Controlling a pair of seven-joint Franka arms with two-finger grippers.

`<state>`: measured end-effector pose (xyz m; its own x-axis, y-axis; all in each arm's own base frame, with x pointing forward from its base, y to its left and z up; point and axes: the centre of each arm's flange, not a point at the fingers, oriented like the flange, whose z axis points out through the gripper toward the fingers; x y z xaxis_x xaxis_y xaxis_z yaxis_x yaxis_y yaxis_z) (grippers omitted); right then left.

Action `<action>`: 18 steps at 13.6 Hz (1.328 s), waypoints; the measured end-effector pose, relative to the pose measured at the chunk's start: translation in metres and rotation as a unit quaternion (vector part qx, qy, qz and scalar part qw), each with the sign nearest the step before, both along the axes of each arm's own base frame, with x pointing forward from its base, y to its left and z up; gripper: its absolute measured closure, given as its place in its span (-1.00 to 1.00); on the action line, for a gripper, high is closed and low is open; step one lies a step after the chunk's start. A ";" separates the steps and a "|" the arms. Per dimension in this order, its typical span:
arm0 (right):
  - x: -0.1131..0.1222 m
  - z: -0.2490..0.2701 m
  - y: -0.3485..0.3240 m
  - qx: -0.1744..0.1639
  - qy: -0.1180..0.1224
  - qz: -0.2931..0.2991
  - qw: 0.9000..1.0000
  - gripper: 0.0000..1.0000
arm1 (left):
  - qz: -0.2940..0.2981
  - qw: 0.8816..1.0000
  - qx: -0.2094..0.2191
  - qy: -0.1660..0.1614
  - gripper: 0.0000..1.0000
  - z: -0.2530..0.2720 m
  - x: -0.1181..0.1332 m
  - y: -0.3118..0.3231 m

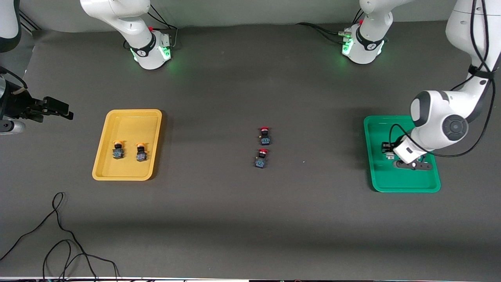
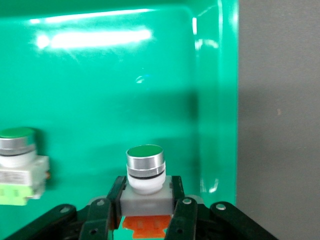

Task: Place green and yellow buttons in trays
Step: 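Lower the orange-based button into the green tray and open the left gripper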

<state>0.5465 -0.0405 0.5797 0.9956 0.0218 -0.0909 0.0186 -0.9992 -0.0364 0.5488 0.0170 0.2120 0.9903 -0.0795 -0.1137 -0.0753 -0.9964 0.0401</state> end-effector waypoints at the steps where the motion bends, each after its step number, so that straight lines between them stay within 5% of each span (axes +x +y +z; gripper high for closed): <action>1: 0.000 0.001 0.000 -0.006 -0.001 -0.002 1.000 -1.00 | 0.001 1.000 -0.001 0.003 0.18 -0.003 -0.001 -0.004; 10: 0.001 0.003 0.000 -0.016 -0.006 -0.021 1.000 -1.00 | -0.003 1.000 -0.001 -0.006 0.18 -0.028 0.000 0.002; 16: 0.001 0.003 0.005 -0.016 -0.007 -0.017 1.000 -1.00 | -0.003 1.000 0.013 -0.019 -0.98 0.009 0.012 0.008; 18: 0.001 0.004 0.005 -0.016 -0.007 -0.017 1.000 -1.00 | -0.004 1.000 0.030 -0.006 -1.00 0.053 0.019 0.010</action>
